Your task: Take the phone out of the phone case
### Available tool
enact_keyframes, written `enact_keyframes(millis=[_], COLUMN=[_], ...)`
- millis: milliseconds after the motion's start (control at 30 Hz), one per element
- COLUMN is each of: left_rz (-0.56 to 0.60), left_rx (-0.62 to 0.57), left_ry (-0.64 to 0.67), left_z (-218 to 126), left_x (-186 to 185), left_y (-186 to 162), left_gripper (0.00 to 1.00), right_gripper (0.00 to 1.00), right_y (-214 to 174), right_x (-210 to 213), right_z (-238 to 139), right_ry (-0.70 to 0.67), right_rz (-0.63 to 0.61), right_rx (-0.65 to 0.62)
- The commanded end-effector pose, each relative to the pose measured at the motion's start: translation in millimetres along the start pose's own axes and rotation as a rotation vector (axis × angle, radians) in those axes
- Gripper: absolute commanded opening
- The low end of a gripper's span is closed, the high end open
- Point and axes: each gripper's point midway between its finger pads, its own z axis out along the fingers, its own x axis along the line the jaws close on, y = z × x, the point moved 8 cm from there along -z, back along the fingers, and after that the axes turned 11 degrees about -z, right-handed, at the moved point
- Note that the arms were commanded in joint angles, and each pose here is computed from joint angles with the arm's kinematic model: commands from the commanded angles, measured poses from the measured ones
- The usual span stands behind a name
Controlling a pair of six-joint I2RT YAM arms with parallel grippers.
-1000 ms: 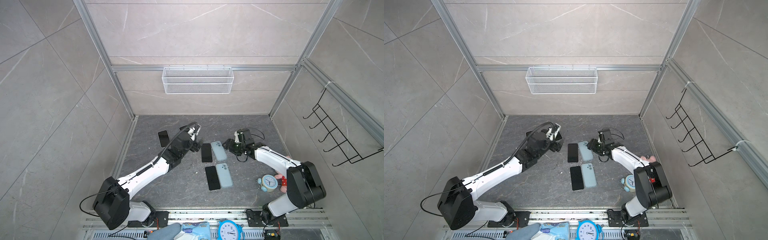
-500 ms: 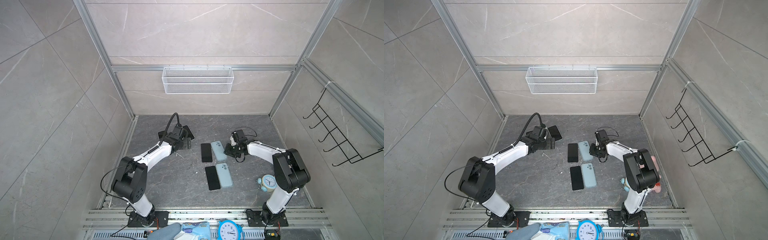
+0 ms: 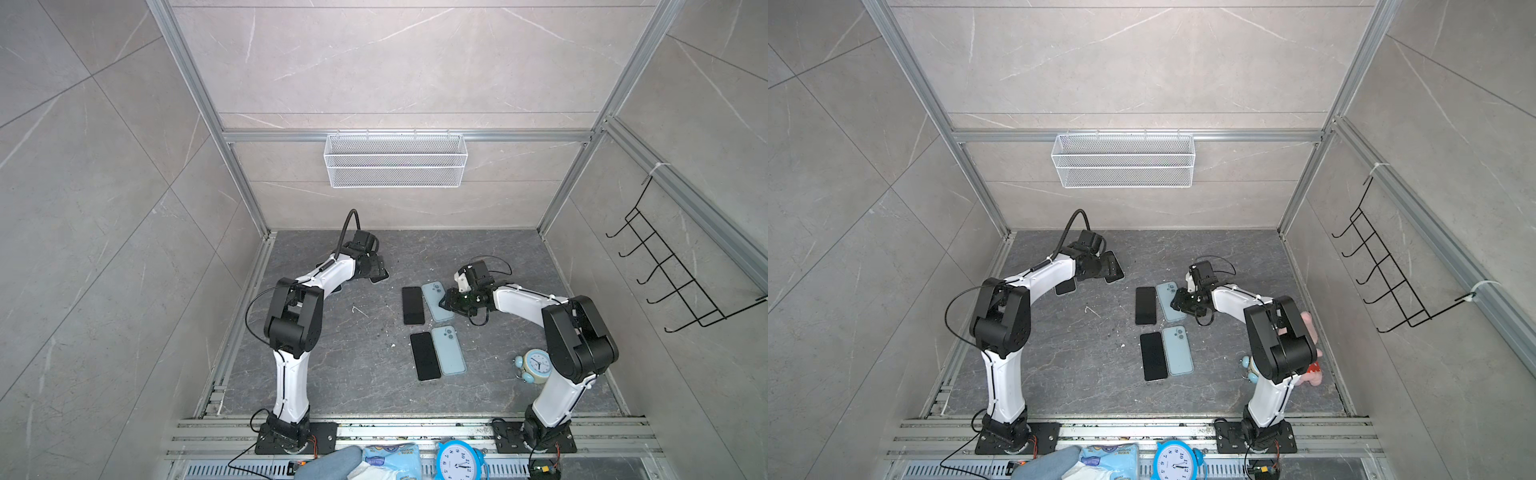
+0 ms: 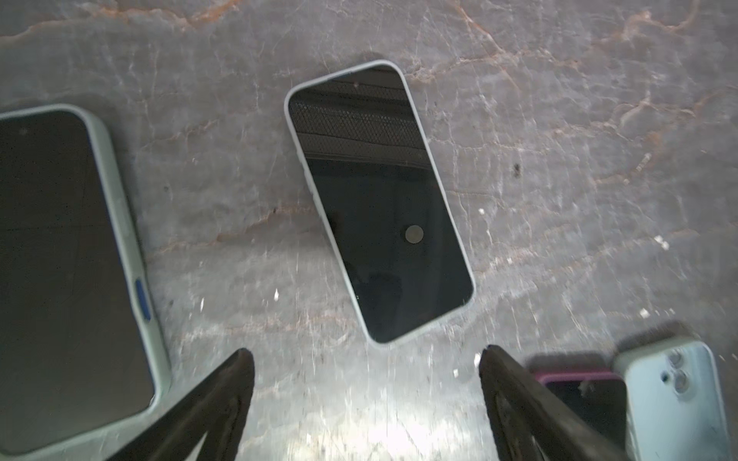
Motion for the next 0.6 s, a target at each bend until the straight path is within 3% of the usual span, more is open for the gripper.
enact_keyframes(millis=[0, 300, 567], left_rz=[0.0, 0.023, 0.002], left_rx=[0.037, 0.057, 0.054], left_ry=[0.073, 0.118, 0.099], left_z=[9, 41, 65], left_x=[5, -1, -7], left_y=[3, 14, 19], left_gripper=[0.91, 0.91, 0.91], right_gripper=[0.55, 0.64, 0.78], right_y=[0, 2, 7], right_x=[6, 21, 67], right_z=[-3, -23, -66], right_ry=[0.039, 0.125, 0.197], right_rz=[-0.039, -0.067, -0.21], right_rx=[0.001, -0.04, -0.12])
